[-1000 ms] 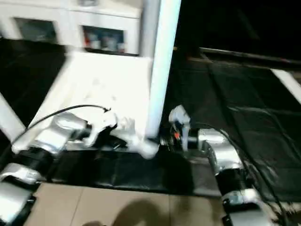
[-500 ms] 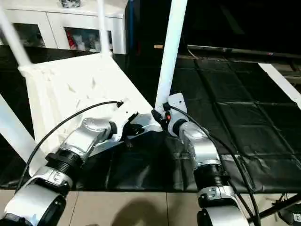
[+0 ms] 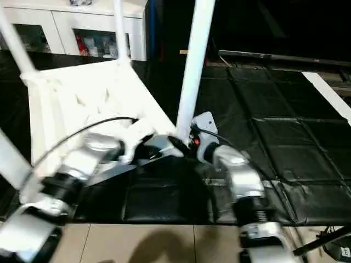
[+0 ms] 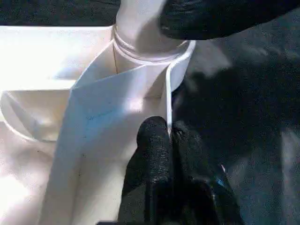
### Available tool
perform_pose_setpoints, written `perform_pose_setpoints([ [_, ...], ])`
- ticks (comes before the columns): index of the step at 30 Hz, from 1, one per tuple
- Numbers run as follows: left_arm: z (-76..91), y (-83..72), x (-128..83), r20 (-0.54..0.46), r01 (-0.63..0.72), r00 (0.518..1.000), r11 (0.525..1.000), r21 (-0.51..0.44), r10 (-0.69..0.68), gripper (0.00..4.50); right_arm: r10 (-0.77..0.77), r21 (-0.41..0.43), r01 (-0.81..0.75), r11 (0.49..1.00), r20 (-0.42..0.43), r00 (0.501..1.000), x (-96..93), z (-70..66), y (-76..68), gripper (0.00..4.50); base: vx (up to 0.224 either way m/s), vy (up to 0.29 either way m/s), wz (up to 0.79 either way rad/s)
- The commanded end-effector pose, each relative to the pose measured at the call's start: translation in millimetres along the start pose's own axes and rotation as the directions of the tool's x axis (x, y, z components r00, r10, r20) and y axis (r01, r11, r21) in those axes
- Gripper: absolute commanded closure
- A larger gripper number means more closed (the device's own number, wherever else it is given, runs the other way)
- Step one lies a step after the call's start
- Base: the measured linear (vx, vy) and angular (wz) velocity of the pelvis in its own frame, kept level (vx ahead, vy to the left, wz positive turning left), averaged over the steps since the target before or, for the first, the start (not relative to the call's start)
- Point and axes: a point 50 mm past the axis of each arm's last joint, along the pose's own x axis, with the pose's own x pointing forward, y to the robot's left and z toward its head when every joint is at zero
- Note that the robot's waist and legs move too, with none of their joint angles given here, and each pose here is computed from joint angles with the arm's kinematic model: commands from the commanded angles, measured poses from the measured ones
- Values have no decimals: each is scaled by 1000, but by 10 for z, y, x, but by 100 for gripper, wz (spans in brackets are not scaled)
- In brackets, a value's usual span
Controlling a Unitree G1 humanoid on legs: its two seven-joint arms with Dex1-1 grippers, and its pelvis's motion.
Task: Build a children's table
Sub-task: Rotate leg to tighten
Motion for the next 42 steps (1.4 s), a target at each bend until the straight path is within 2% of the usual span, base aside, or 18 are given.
perform_pose_setpoints([
  [1,81,-53,0,36,94,995,994,64,-96,450,162,-33,-162,986,13,987,-47,44,78,39,0,0,0],
  [3,77,-47,-18,37,108,993,992,69,-110,450,204,-40,-203,978,7,979,-77,48,82,28,0,0,0],
  [5,69,-66,-95,19,209,977,970,122,-213,450,319,-79,-323,943,-57,946,-169,21,69,16,0,0,0],
  [9,49,-79,-176,-30,299,954,940,167,-298,450,369,-106,-378,920,-101,924,-228,21,19,7,0,0,0],
  [11,42,-81,-229,-55,346,938,919,191,-342,450,392,-107,-403,909,-108,914,-253,38,-29,7,0,0,0],
  [15,38,-76,-274,-79,383,924,899,211,-375,450,467,-76,-474,877,-95,879,-290,68,-31,7,0,0,0],
  [17,36,-81,-285,-88,401,916,891,215,-391,450,486,-62,-493,868,-94,869,-296,68,-30,35,0,0,0],
  [23,25,-138,-282,-117,455,890,857,242,-440,450,517,-39,-525,850,-121,847,-270,20,-40,77,0,0,0],
  [30,15,-144,-286,-132,477,879,842,251,-458,450,557,-20,-564,825,-136,819,-274,-12,-35,128,0,0,0],
  [39,10,-129,-283,-137,470,883,846,251,-450,450,580,-11,-586,810,-128,804,-259,-31,-15,202,0,0,0],
  [42,-19,-99,-269,-148,431,902,875,223,-406,450,596,3,-598,801,-95,798,-262,-39,29,219,0,0,0],
])
